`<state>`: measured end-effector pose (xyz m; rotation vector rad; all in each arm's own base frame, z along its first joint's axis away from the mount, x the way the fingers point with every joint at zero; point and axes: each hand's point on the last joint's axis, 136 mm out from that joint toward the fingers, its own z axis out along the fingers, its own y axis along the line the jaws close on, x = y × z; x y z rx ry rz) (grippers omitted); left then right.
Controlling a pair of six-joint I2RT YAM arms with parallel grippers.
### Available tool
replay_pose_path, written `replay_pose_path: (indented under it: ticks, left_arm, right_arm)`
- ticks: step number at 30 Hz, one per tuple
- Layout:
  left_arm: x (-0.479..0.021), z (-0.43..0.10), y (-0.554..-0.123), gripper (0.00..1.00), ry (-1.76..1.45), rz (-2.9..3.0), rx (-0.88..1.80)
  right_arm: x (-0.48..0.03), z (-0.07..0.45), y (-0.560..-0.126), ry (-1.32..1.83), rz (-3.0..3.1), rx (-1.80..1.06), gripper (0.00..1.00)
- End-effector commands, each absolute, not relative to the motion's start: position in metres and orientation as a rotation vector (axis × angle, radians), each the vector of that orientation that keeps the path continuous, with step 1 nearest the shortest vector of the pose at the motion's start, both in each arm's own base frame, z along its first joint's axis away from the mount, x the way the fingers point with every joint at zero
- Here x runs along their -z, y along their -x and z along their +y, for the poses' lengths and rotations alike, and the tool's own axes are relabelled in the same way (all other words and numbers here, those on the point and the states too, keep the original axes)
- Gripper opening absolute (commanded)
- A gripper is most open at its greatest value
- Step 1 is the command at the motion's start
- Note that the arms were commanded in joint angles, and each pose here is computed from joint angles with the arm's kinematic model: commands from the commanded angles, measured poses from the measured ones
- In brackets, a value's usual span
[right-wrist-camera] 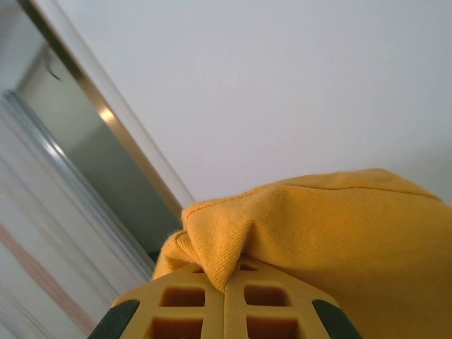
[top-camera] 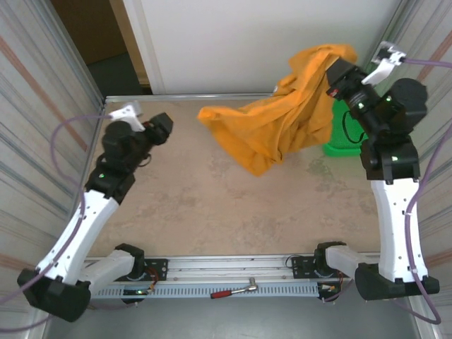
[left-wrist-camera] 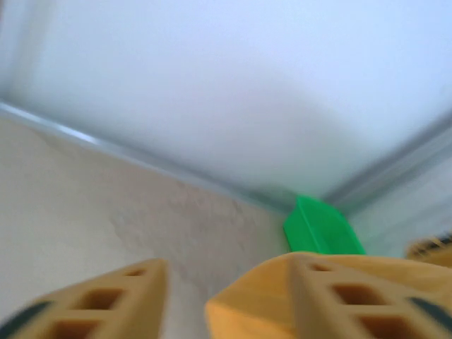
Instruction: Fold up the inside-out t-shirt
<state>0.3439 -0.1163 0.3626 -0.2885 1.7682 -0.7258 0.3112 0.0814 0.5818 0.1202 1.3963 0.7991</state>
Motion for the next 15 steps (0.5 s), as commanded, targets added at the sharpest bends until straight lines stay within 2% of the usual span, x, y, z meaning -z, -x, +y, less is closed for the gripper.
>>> replay_pose_path:
  ticks: [1,6,9,12,15]
  left_arm:
    - [-0.332,-0.121,-0.342,0.7,0.205,1.894,0.725]
    - [-0.344,-0.144,-0.337,0.76,0.124,1.882,0.816]
    - [-0.337,-0.17,-0.329,0.82,0.052,1.892,0.852]
    - [-0.328,-0.198,-0.318,0.84,-0.025,1.904,0.888]
    - [-0.317,-0.227,-0.299,0.85,-0.115,1.902,0.902]
  right_arm:
    - [-0.6,0.113,-0.306,-0.023,1.372,-0.898,0.0]
    - [-0.59,0.149,-0.304,0.065,1.415,-0.847,0.0]
    - [-0.591,0.157,-0.301,0.113,1.447,-0.841,0.0]
    - [-0.593,0.157,-0.3,0.099,1.443,-0.685,0.0]
    - [-0.589,0.168,-0.299,0.155,1.478,-0.718,0.0]
